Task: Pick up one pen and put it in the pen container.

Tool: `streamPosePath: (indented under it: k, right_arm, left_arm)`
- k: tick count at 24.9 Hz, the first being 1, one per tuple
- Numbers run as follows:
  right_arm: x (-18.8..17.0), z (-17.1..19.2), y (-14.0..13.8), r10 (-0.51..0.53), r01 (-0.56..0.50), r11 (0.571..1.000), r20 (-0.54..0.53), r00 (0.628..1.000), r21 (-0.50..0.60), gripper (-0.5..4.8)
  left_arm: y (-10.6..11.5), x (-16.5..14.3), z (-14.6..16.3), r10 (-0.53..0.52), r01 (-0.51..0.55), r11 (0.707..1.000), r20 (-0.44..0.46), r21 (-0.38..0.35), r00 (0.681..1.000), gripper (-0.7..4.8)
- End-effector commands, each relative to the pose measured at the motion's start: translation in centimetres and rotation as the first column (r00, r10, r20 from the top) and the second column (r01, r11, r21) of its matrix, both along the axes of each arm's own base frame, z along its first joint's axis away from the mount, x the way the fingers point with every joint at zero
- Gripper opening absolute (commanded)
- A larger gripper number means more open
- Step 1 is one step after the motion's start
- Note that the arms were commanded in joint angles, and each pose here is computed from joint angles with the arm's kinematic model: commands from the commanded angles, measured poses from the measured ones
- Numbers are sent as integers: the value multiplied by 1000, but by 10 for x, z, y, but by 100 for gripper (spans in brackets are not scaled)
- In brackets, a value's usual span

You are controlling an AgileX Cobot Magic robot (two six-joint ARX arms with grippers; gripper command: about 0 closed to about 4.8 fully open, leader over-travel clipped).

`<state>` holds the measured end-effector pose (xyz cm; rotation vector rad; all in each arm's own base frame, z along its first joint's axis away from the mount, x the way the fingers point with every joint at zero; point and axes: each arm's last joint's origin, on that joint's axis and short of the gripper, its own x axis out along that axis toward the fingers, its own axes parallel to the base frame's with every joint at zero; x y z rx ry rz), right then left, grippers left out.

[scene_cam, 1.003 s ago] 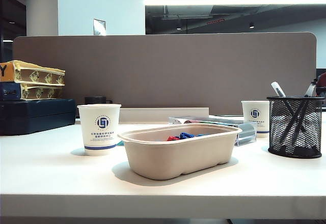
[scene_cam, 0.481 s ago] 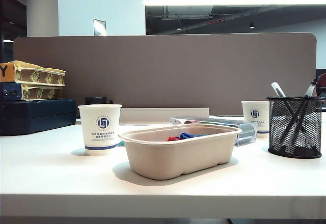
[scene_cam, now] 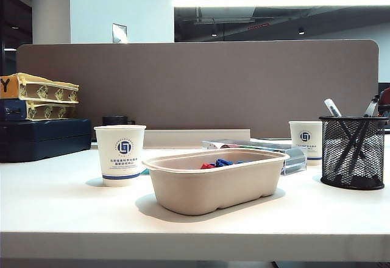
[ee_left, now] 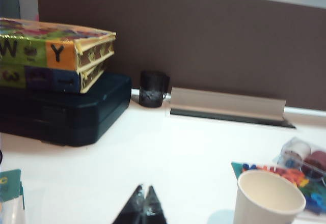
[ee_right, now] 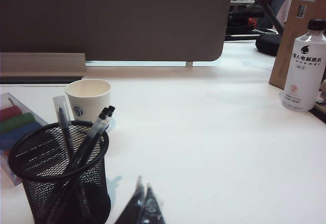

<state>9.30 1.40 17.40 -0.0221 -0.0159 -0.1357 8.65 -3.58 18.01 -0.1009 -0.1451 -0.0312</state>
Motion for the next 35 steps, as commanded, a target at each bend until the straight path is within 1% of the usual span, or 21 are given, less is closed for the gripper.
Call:
streamPosePath:
  k: [1, 6, 8, 10, 15, 19, 23, 26, 29, 35]
  right_arm:
    - [-2, 9, 0, 2, -2, 1000, 52, 999, 11, -6]
    - [-2, 10, 0, 1, -2, 1000, 55, 999, 14, -6]
    - [-2, 10, 0, 1, -2, 1000, 54, 999, 13, -6]
    - [-2, 10, -1, 1, -2, 1000, 52, 999, 13, -6]
    - [-2, 6, -1, -1, 1, 1000, 17, 1000, 3, -6]
    - [-2, 5, -1, -4, 4, 1000, 9, 1000, 1, -6]
    - [-2, 2, 0, 10, -10, 1000, -27, 1000, -9, -6]
    - [-2, -2, 0, 15, -16, 1000, -65, 998, -19, -6]
    - [-2, -4, 0, 14, -16, 1000, -82, 996, -24, -6]
    - [-2, -5, 0, 14, -17, 1000, -92, 996, -26, -6]
  left_arm:
    - [-1, 0, 2, -39, 39, 999, 13, 9, 999, -6]
    - [-1, 0, 1, -44, 44, 999, 4, 15, 999, -6]
    - [-1, 0, -4, -33, 35, 998, -38, 51, 999, -6]
    - [-1, 1, -5, -22, 26, 998, -54, 60, 998, -6]
    - [2, 1, -9, 84, -76, 994, -94, 82, 992, -6]
    - [2, 1, -10, 87, -79, 993, -97, 85, 991, -2]
    - [2, 1, -11, 80, -70, 993, -109, 93, 991, -2]
    - [1, 1, -14, 71, -55, 992, -140, 113, 988, -2]
    - [1, 1, -16, 72, -53, 991, -154, 121, 986, -2]
    - [1, 1, -16, 71, -52, 991, -155, 123, 985, -2]
